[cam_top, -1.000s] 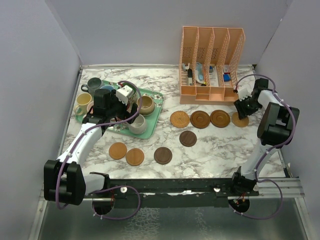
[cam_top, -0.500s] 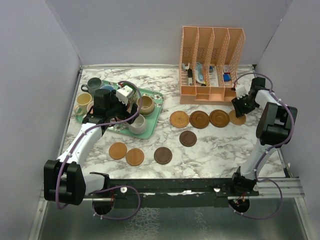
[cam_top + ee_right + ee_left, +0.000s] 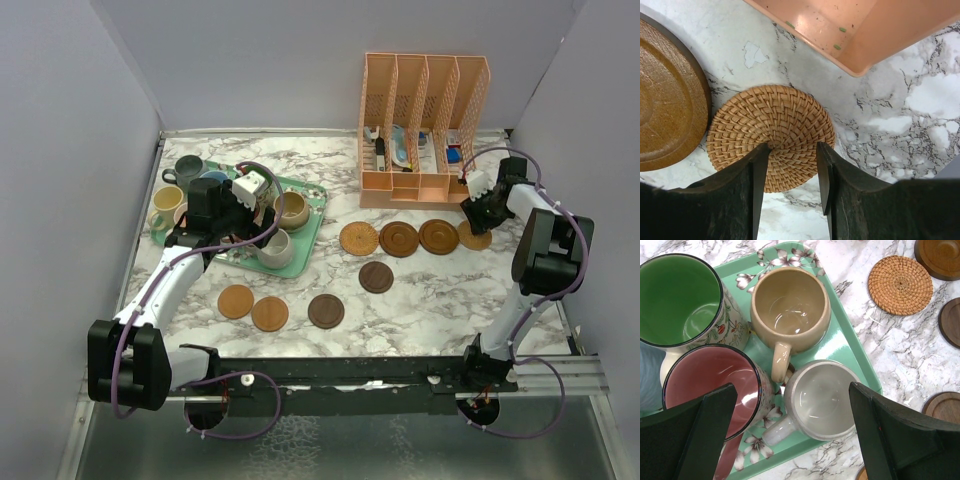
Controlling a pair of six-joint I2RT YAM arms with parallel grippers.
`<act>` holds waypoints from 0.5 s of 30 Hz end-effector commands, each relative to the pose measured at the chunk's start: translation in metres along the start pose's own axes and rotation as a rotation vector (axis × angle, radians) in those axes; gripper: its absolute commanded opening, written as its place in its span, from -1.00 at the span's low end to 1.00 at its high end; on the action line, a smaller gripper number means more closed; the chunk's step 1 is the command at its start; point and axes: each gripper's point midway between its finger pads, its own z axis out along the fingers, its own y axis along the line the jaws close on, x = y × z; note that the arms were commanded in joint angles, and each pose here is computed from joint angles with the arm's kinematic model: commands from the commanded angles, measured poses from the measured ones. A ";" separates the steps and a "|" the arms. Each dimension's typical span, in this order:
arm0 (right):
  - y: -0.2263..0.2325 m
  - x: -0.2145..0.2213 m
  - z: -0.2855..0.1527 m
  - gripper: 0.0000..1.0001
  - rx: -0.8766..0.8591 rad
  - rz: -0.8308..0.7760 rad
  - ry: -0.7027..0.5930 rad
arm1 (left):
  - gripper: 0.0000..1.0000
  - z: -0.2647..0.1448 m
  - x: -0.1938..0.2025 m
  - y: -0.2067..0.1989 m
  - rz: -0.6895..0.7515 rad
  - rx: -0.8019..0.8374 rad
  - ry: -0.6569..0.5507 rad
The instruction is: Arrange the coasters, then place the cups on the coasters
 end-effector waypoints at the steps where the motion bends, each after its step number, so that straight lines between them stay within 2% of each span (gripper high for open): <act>1: 0.037 0.056 0.025 -0.12 -0.116 -0.003 0.187 | 0.98 -0.004 -0.020 -0.005 0.030 0.026 -0.051; 15: 0.046 0.065 0.018 -0.12 -0.136 -0.015 0.210 | 0.98 -0.006 -0.021 -0.006 0.034 0.025 -0.055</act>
